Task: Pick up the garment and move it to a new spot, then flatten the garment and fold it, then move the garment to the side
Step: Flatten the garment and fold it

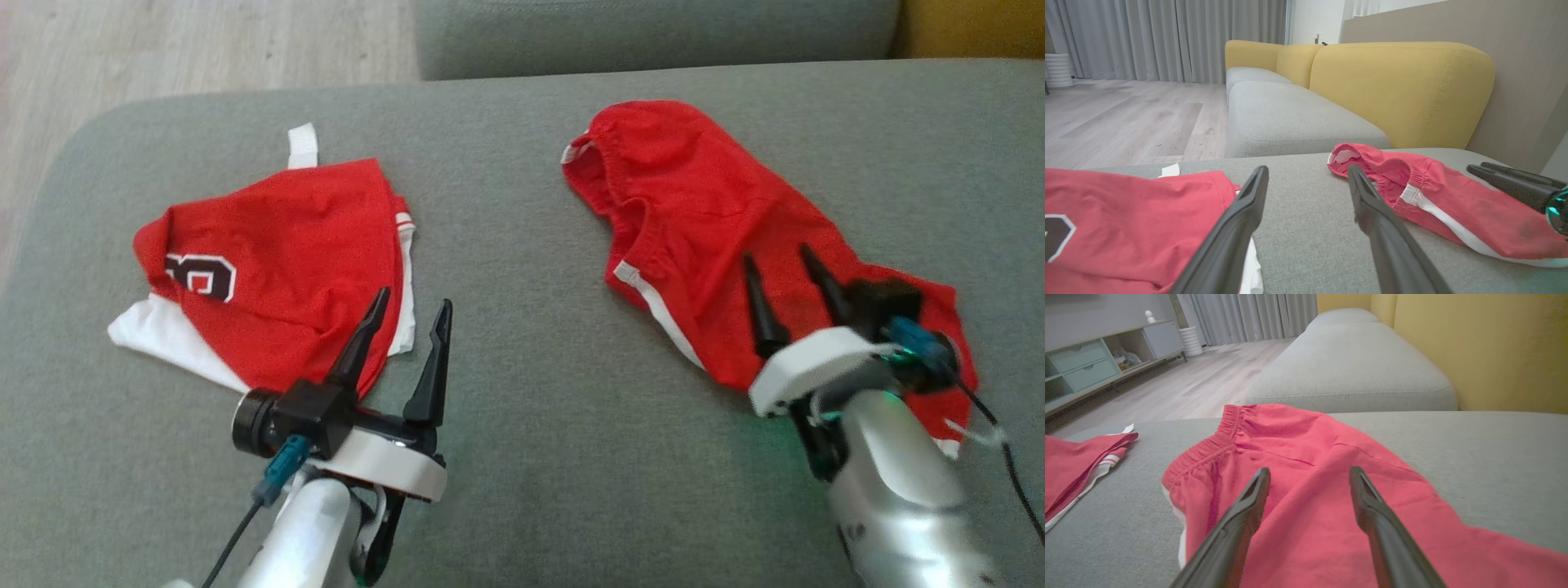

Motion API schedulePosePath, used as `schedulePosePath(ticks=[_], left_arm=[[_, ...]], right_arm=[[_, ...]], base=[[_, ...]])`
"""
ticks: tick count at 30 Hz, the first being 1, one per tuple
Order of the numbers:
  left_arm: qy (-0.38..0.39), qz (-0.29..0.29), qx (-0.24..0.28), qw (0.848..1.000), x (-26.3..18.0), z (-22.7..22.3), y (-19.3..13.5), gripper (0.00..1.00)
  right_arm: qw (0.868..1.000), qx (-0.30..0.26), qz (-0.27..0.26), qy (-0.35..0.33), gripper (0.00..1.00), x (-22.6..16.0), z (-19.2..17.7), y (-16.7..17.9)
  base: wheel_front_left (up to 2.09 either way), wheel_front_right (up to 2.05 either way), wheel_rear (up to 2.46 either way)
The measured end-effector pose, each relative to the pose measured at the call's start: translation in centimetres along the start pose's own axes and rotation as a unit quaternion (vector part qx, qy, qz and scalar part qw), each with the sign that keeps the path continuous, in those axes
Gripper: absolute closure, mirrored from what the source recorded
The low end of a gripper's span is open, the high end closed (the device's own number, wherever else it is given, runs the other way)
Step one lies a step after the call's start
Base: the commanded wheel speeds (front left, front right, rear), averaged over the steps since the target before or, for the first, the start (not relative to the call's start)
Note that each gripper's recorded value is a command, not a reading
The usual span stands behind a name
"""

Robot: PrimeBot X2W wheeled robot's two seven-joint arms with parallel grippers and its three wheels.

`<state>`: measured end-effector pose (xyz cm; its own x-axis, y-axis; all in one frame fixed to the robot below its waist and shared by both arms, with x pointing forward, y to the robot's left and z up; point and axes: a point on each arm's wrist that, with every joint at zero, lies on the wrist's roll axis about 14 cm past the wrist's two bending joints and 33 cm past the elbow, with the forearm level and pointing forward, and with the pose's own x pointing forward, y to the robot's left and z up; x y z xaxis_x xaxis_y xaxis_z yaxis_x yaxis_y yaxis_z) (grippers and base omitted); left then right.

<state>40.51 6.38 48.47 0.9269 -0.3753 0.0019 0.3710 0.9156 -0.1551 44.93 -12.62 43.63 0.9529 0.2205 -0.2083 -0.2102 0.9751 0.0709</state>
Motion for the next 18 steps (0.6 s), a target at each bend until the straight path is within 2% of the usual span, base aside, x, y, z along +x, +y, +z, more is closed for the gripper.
schedulePosePath(ticks=[5,9,18], left_arm=[[-0.008,-0.015,0.002,1.0,0.4,0.6,-1.1,0.0],[-0.006,-0.03,0.0,1.0,0.5,0.4,-2.1,0.0],[-0.001,-0.056,-0.004,0.998,1.3,0.0,-3.8,0.0]], right_arm=[[0.997,0.013,-0.064,-0.046,0.0,-3.3,1.4,-3.8],[0.992,0.015,-0.115,-0.055,0.0,-6.9,0.6,-6.6],[0.985,0.033,-0.161,-0.058,0.0,-11.5,-0.8,-8.4]], base=[[0.0,0.0,0.0],[0.0,0.0,0.0],[0.0,0.0,0.0]])
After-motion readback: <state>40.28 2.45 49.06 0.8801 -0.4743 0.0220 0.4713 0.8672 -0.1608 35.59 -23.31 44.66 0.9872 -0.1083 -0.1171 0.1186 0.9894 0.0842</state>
